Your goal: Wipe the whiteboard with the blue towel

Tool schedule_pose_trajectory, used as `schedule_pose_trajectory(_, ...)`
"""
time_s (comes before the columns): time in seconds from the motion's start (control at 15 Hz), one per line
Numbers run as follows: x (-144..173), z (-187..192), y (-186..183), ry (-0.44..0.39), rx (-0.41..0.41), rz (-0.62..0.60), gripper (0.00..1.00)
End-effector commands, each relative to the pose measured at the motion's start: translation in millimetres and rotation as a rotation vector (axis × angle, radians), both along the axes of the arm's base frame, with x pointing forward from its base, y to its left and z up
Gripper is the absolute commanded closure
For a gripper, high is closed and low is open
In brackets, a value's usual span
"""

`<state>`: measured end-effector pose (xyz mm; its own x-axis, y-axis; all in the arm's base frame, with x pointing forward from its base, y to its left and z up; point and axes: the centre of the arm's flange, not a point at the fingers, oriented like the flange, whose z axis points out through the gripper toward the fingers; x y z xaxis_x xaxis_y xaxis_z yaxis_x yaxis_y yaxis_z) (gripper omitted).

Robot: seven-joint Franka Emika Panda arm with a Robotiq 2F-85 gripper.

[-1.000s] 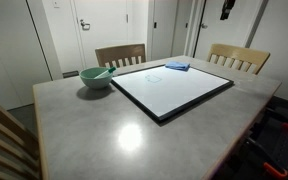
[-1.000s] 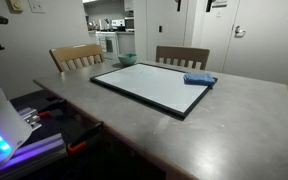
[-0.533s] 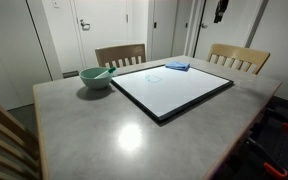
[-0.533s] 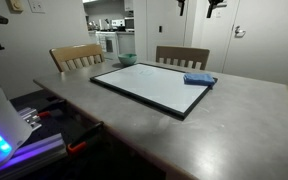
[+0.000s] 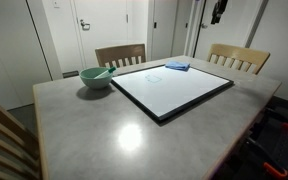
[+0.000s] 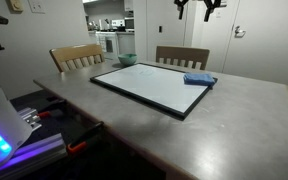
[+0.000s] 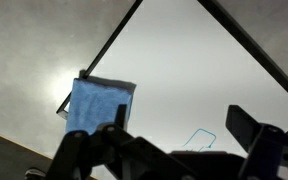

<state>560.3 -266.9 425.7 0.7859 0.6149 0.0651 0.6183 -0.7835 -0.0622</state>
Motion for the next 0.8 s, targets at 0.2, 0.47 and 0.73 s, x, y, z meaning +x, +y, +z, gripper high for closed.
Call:
schedule_pose_trajectory(0.2, 56, -78, -10, -0.030, -0.045, 0.201, 0.00)
schedule_pose_trajectory(0.47, 96, -119, 2, -0.060, -0.090, 0.211, 0.00)
schedule_pose_trajectory(0.73, 122, -153, -3, -0.095, -0.068, 0.155, 0.00)
